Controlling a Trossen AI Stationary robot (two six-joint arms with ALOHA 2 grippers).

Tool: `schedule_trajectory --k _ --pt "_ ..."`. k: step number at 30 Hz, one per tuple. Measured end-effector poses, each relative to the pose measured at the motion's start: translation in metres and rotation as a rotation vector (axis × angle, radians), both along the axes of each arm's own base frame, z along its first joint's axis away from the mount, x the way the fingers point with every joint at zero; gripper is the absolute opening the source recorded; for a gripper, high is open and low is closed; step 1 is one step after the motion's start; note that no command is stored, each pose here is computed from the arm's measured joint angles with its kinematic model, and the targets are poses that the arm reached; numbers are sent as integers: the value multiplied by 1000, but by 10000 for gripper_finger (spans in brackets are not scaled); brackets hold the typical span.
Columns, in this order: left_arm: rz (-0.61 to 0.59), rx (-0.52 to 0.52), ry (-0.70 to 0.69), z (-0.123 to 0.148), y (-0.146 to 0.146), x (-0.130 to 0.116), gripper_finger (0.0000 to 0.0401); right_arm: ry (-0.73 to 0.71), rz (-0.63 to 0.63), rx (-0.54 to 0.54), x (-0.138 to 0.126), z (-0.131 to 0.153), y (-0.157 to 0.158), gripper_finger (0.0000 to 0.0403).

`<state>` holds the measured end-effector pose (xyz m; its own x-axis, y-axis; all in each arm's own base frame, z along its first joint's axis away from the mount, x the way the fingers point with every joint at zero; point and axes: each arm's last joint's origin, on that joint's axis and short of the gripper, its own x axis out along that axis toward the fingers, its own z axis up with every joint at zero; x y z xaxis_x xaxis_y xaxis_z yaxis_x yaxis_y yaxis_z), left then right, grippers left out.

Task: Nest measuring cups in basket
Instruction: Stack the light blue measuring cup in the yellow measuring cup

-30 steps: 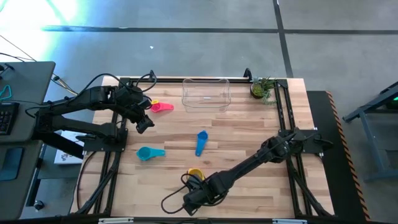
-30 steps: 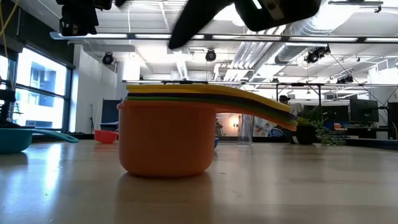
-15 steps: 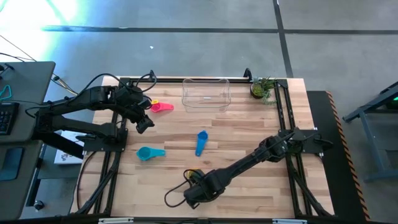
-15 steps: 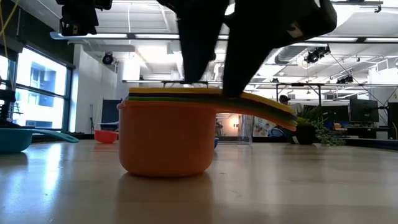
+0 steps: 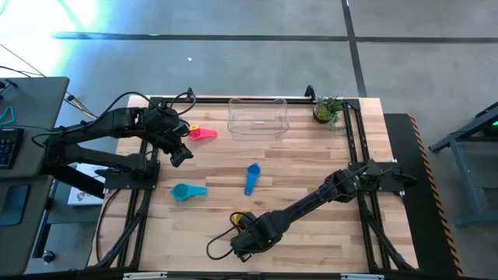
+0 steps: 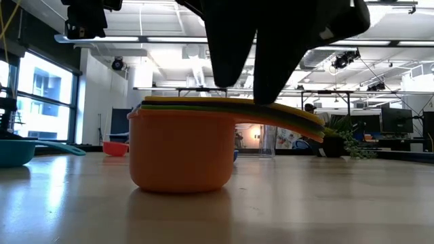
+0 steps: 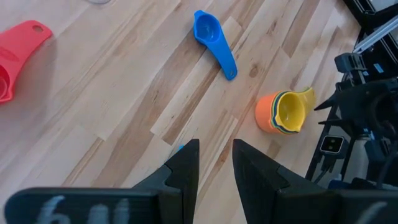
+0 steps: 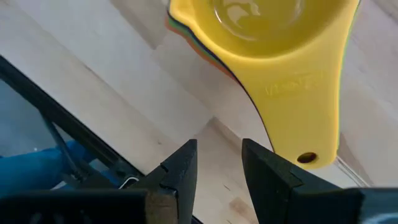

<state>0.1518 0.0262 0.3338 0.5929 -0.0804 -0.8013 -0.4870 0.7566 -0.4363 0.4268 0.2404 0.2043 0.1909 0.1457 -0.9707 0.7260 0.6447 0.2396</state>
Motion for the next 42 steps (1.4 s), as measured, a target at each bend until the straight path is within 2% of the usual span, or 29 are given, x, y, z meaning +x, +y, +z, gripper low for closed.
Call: schedule_trajectory --k 6,18,25,33,42 --pt "-1 1 0 1 -1 -3 87 -61 -24 -18 -1 23 -11 119" --pt "-17 8 5 5 -5 -24 87 -211 -51 -141 1 77 -63 119" --pt "24 -23 -8 8 -8 -37 87 -162 46 -225 -1 91 -104 119" --pt "109 -83 -28 11 -9 -43 87 -114 205 -328 -15 119 -154 119" --pt "93 -102 -25 11 -14 -43 87 -96 341 -424 -40 155 -211 119"
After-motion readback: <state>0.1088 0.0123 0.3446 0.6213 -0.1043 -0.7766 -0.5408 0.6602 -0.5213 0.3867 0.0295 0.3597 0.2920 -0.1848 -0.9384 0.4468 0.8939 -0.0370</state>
